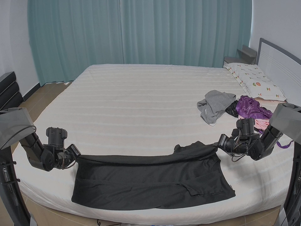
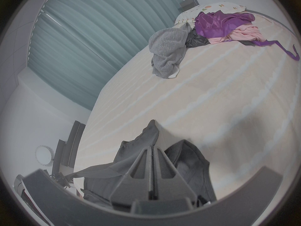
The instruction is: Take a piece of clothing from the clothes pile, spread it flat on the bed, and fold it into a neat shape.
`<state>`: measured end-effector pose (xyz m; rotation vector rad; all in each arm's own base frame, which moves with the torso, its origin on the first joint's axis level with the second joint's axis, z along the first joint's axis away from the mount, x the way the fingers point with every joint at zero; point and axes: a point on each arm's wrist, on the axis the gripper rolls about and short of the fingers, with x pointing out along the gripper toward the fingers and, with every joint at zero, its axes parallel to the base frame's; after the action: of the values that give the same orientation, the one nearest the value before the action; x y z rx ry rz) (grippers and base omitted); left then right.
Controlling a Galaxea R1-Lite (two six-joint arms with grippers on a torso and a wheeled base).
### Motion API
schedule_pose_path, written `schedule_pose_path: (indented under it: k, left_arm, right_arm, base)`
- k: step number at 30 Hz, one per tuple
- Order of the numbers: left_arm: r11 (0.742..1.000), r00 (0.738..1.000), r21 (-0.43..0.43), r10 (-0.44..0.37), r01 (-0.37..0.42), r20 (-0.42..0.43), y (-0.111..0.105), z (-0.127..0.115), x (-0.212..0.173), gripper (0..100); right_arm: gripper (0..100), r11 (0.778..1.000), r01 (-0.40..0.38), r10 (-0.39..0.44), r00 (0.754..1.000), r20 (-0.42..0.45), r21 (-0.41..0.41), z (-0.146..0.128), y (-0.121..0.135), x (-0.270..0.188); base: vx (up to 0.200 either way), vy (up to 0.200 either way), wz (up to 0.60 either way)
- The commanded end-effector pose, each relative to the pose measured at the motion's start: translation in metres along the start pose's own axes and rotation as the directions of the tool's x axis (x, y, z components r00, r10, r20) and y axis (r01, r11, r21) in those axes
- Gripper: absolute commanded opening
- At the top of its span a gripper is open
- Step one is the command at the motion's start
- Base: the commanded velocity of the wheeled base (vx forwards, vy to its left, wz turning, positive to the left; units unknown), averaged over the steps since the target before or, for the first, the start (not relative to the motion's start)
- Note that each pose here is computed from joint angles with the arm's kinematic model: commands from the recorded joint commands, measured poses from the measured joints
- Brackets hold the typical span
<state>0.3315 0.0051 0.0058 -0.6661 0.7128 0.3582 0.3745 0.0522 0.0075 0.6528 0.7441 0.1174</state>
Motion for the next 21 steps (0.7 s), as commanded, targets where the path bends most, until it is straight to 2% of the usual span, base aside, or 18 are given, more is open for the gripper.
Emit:
schedule_pose_path:
  k: [1, 6, 12, 18, 21]
  left_arm:
    - [1.000, 1.000, 0.014, -0.009, 0.009, 0.009, 0.001, 0.001, -0.019, 0]
    - [0.999, 1.000, 0.049, 0.011, -0.010, -0.018, 0.010, -0.009, -0.033, 0]
    - [0.998, 0.997, 0.061, 0.016, -0.012, -0.075, 0.021, -0.020, -0.045, 0]
    - [0.997, 0.992, 0.070, 0.039, -0.031, -0.120, 0.029, -0.031, -0.049, 0]
    - [0.997, 0.987, 0.068, 0.035, -0.024, -0.159, 0.033, -0.037, -0.050, 0]
  right_arm:
    - [0, 1.000, -0.020, 0.020, 0.999, -0.030, -0.016, -0.004, 0.000, -0.023]
    - [0, 0.999, -0.007, 0.004, 0.997, -0.077, -0.037, -0.016, -0.010, -0.030]
    - [0, 0.999, -0.004, 0.001, 0.997, -0.077, -0.034, -0.026, -0.020, -0.037]
    - [0, 1.000, -0.006, 0.002, 0.991, -0.131, -0.030, -0.037, -0.031, -0.042]
    - [0, 0.999, 0.016, -0.023, 0.985, -0.170, -0.043, -0.047, -0.039, -0.040]
  base:
    - [0.000, 0.000, 0.00]
    - [0.000, 0.000, 0.00]
    - [0.000, 0.000, 0.00]
    - [0.000, 0.000, 0.00]
    - [0.000, 0.000, 0.00]
